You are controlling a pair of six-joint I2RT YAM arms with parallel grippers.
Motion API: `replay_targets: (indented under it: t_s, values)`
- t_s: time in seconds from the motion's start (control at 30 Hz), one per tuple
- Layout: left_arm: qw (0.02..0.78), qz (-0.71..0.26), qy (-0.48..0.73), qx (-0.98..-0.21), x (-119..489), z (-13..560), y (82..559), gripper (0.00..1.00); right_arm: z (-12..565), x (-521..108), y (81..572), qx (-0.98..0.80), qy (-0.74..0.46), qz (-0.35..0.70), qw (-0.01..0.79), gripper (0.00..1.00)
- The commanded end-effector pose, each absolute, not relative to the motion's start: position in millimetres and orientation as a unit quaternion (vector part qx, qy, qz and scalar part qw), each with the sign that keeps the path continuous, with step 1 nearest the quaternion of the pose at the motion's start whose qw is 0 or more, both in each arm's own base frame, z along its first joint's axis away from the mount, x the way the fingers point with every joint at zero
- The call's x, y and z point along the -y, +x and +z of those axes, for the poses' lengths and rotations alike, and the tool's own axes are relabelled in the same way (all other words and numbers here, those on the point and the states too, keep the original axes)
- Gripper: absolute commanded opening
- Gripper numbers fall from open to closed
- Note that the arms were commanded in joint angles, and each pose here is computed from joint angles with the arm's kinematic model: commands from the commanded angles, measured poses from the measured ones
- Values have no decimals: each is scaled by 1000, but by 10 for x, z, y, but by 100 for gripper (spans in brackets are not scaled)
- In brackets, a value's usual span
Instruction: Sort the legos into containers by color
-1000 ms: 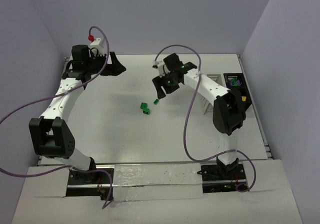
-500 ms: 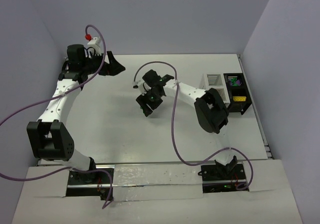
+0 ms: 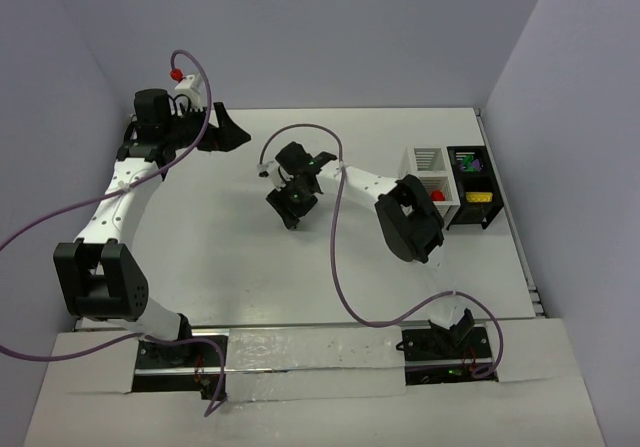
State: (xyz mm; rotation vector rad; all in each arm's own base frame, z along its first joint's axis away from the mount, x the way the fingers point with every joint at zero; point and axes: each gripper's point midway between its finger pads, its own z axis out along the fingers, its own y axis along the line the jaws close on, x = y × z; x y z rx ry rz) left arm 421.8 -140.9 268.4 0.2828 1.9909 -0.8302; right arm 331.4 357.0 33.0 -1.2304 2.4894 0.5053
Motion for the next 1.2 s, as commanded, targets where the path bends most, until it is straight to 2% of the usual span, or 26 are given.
replay_targets:
  t_s: [0.0,0.1,0.23,0.33,0.5,0.6,0.73,0.9,1.0,1.17]
  values:
    - [491,-343,126,-791,1411,2874,4253,99,458,-3709,3443,-859,-441,173,194,55]
    - [491,-343,125,-790,1412,2877,4262,99,458,-3708,3404,-858,-444,175,190,47]
    - [491,-344,126,-790,1419,2893,4264,99,526,-3675,3342,-857,-446,172,191,27]
    - [493,-343,127,-789,1414,2915,4262,99,807,-3583,3221,-854,-446,180,201,14]
    - [497,-336,128,-790,1399,2938,4256,99,1583,-3227,3128,-843,-424,208,259,9]
    - [495,-328,127,-794,1393,2891,4257,99,2055,-2631,3428,-860,-362,199,299,1]
    - [493,-315,139,-799,1459,2824,4236,99,2448,-1634,3802,-888,-260,150,348,0]
    - [491,-310,149,-801,1568,2796,4248,99,2613,-54,4137,-915,-120,39,382,0]
    - [487,-313,150,-801,1610,2788,4274,99,2582,600,4234,-926,-63,-5,373,0]
    - [485,-315,150,-802,1646,2789,4300,99,2457,1113,4355,-934,-33,-44,353,0]
